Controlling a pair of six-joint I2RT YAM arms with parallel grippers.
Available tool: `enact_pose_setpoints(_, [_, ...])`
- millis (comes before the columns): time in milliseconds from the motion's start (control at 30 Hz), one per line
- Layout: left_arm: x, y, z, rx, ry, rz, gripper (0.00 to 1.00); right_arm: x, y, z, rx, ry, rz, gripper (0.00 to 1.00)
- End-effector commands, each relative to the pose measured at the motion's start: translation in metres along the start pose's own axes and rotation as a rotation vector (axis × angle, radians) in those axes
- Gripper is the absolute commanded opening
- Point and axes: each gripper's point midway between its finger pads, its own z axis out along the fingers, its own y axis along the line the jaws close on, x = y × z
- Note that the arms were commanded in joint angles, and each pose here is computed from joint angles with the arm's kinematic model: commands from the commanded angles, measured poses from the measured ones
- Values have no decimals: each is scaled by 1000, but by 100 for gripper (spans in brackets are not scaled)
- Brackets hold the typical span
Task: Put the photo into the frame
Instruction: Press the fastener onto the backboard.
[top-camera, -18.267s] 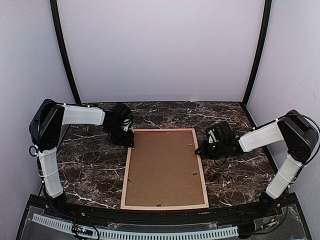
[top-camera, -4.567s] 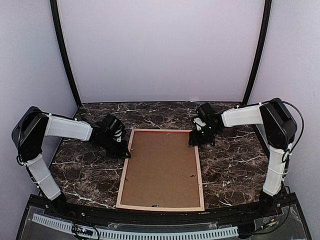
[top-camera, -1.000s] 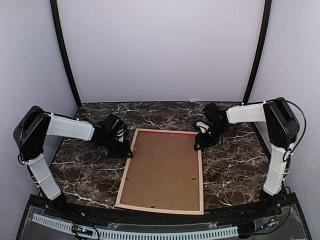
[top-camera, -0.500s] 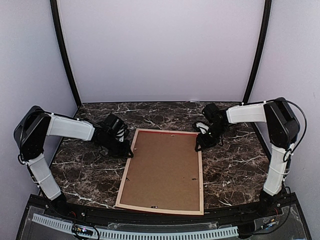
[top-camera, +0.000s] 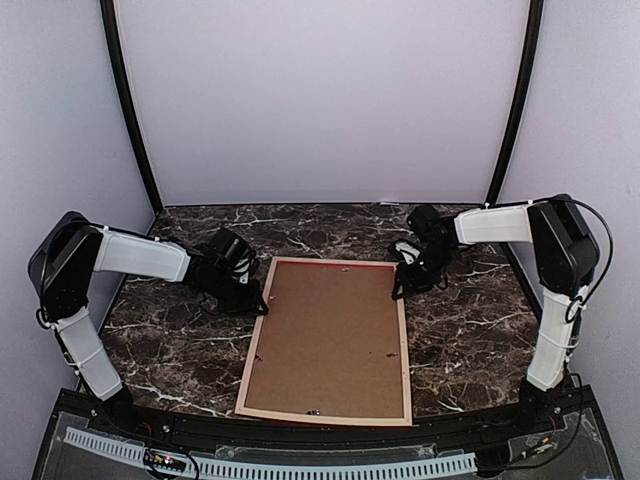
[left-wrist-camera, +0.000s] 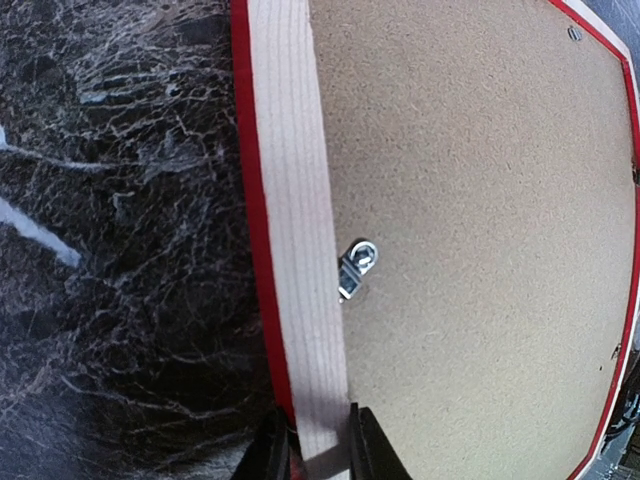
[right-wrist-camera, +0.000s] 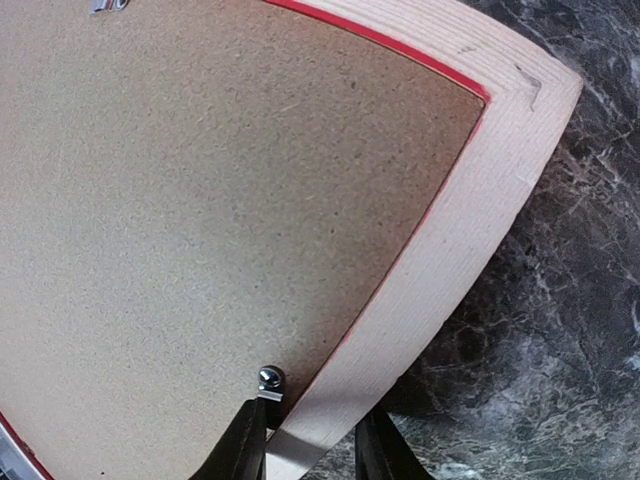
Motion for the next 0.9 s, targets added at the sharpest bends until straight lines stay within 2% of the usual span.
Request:
enact_pose_setpoints(0, [15,11,4,-31,54,2,10,-19,-23,-5,51,-49,24,33])
enact_pose_setpoints(167, [12,9,5,-22,38,-15,11,-30,-12,-9,-8,-93,66,47])
enact_pose_setpoints(300, [9,7,4,-12,23,-24,12,-27,-10,-10,-20,-101,98,53])
enact_pose_setpoints(867, [-1,1,4,8,-5,-26,16,15,22,-14,-107,-107,155,58])
